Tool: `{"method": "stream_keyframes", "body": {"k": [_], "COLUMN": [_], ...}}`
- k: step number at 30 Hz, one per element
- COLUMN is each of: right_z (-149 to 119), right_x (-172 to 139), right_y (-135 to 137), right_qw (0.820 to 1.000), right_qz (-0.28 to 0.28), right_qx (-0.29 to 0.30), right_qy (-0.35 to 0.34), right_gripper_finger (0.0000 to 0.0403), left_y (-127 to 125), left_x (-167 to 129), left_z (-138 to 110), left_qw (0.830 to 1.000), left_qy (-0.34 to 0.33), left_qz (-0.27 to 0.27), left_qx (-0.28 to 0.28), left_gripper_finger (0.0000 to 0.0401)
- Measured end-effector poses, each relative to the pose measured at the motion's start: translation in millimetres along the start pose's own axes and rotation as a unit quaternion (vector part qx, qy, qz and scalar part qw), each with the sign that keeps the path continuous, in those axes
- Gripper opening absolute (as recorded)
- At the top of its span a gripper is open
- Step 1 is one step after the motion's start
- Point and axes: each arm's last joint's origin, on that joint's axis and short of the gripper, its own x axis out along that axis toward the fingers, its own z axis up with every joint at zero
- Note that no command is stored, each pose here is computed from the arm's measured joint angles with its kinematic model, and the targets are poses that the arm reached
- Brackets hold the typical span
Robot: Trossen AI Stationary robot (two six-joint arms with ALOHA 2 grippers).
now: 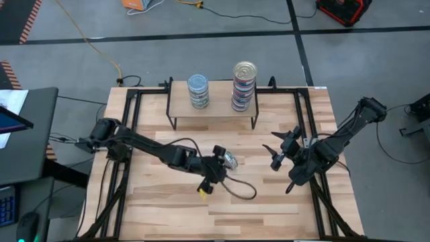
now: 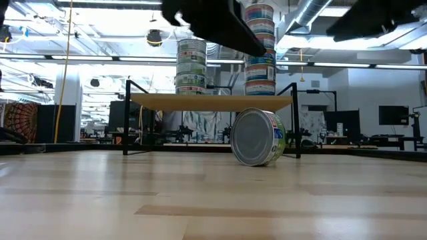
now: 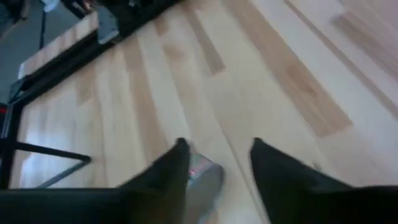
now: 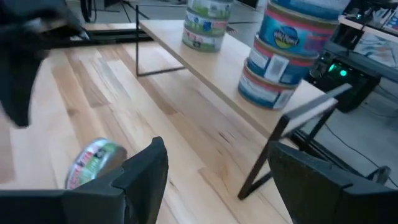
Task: Stack canned seafood by type on shelf
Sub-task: Stack the green tuna can on top of the green tuna can on the shelf
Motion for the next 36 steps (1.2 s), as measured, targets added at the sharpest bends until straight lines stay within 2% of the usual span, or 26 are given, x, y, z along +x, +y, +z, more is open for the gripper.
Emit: {"method": "stream_keyframes", "body": {"k": [3, 5, 8, 11, 17, 19, 25, 30, 36], "right_z": [-10.9, -14.4, -21.1, -25.7, -25.1, -24.4, -17.0, -12.1, -10.4], "right_x": [2.3, 2.5, 3.4, 4.7, 5.0, 4.4, 0.1, -2.8, -2.9], "right_y": [-2.8, -5.1, -7.4, -7.5, -6.2, -7.4, -16.0, -21.3, -22.5], "right_qw": [1.000, 1.000, 1.000, 1.000, 1.000, 1.000, 0.999, 0.999, 0.999], "right_qz": [-0.005, -0.006, -0.007, -0.008, -0.005, -0.004, 0.006, 0.012, 0.008], "right_qx": [-0.004, 0.005, 0.014, 0.021, 0.024, 0.026, 0.037, 0.042, 0.022], "right_qy": [0.005, 0.005, 0.007, 0.007, 0.004, 0.004, -0.007, -0.016, -0.022], "right_gripper_finger": [0.0301, 0.0301, 0.0301, 0.0301, 0.0301, 0.0301, 0.0301, 0.0301, 0.0301], "left_y": [10.5, 15.8, 26.6, 41.5, 67.2, 71.3, 63.5, 69.7, 77.4], "left_x": [7.8, 10.2, 11.5, 10.2, 12.5, 21.3, 48.9, 49.8, 50.7], "left_z": [-2.4, -5.2, -8.0, -10.2, -20.1, -25.0, -42.3, -35.9, -43.9], "left_qw": [1.000, 1.000, 0.999, 0.999, 0.996, 0.995, 0.993, 0.994, 0.992], "left_qy": [-0.012, -0.012, -0.024, -0.011, -0.028, -0.035, -0.014, -0.032, -0.026], "left_qz": [0.013, 0.005, -0.024, -0.049, -0.083, -0.092, -0.115, -0.106, -0.122], "left_qx": [-0.010, 0.005, 0.018, 0.014, -0.003, -0.010, 0.013, 0.027, 0.019], "left_gripper_finger": [0.0224, 0.0266, 0.0300, 0.0303, 0.0289, 0.0286, 0.0284, 0.0283, 0.0283]}}
